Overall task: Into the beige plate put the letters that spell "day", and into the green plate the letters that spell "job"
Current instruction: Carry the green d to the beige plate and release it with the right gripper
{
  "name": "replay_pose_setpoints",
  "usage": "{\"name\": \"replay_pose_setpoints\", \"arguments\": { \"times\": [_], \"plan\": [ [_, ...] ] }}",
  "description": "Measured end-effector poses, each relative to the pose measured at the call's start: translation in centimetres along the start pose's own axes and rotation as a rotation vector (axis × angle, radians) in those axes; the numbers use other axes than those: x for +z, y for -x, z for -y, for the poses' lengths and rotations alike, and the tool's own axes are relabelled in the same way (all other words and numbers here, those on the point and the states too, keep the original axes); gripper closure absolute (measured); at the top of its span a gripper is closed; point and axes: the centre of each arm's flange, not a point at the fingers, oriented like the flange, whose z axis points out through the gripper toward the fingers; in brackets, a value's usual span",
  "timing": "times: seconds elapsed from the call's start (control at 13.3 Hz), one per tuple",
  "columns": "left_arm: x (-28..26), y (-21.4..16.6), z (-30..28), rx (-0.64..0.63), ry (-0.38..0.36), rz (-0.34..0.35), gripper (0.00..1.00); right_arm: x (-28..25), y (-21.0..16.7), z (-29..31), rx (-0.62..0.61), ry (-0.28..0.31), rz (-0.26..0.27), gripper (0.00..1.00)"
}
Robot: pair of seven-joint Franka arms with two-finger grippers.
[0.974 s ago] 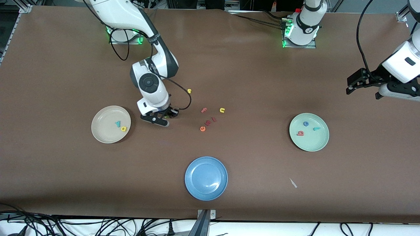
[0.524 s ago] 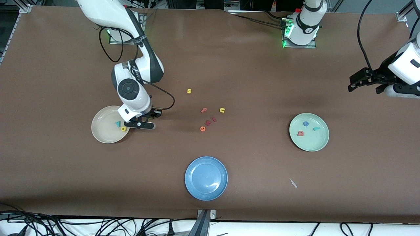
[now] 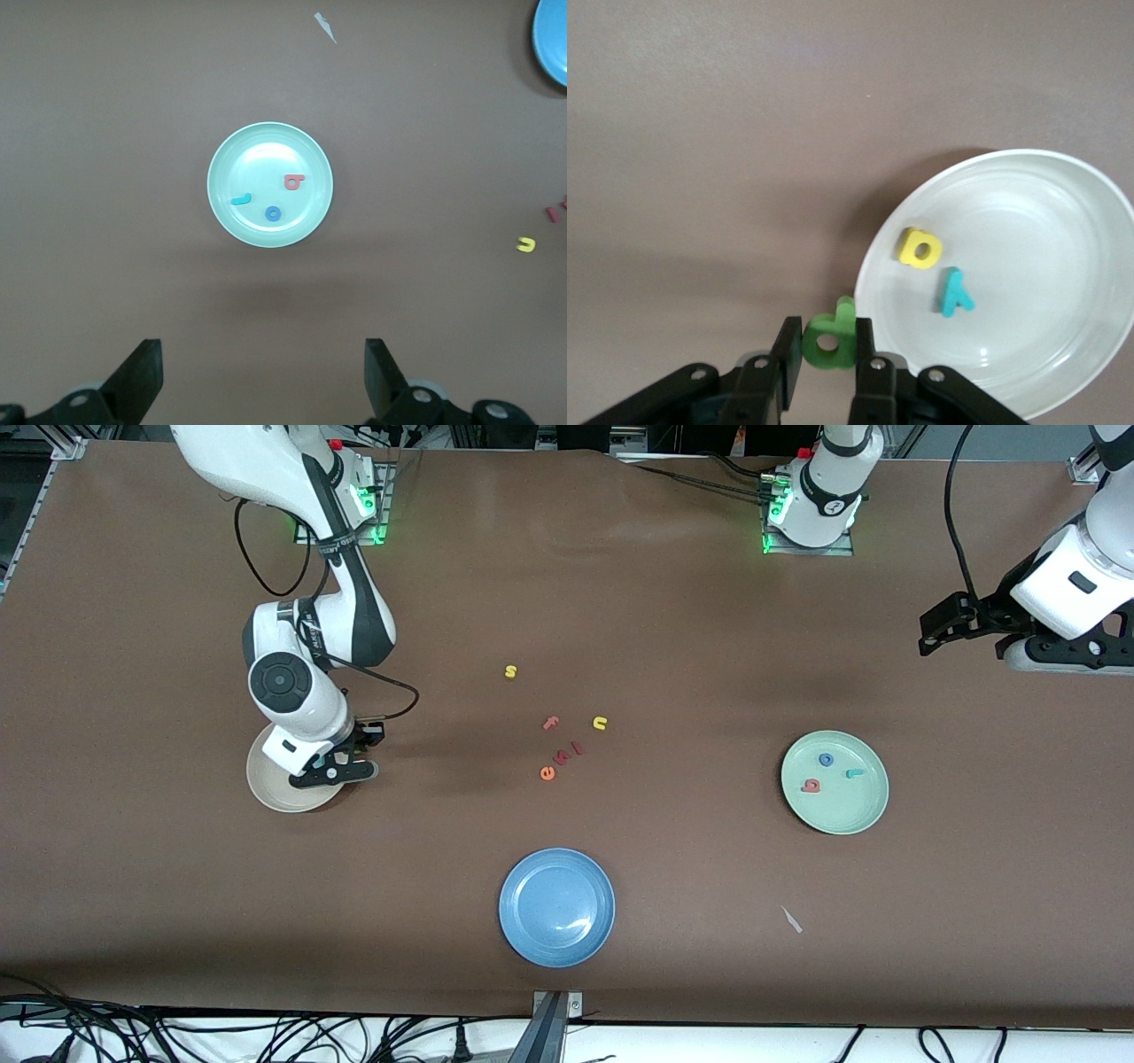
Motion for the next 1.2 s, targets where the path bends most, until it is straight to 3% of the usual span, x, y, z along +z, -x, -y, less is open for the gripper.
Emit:
{"name": "replay_pose_setpoints", "arguments": {
  "times": [0.45, 0.75, 0.82, 1.2],
  "plan": [
    [0.0, 0.0, -0.3, 0.004, -0.002, 0.000, 0.00, 1.0, 0.1, -6.8, -0.085, -0.001, 0.016, 0.66],
    [0.1, 0.2, -0.5, 0.008, -0.003, 0.012, 0.00, 1.1, 0.1, -7.1, -0.088, -0.004, 0.018, 0.61],
    [0.1, 0.2, -0.5, 0.008, -0.003, 0.019, 0.00, 1.1, 0.1, -6.8, -0.092, -0.005, 0.018, 0.57],
    [0.2, 0.4, -1.2, 0.020, -0.005, 0.026, 0.00, 0.6, -0.3, -4.7, -0.089, -0.053, -0.001, 0.07]
  ]
}}
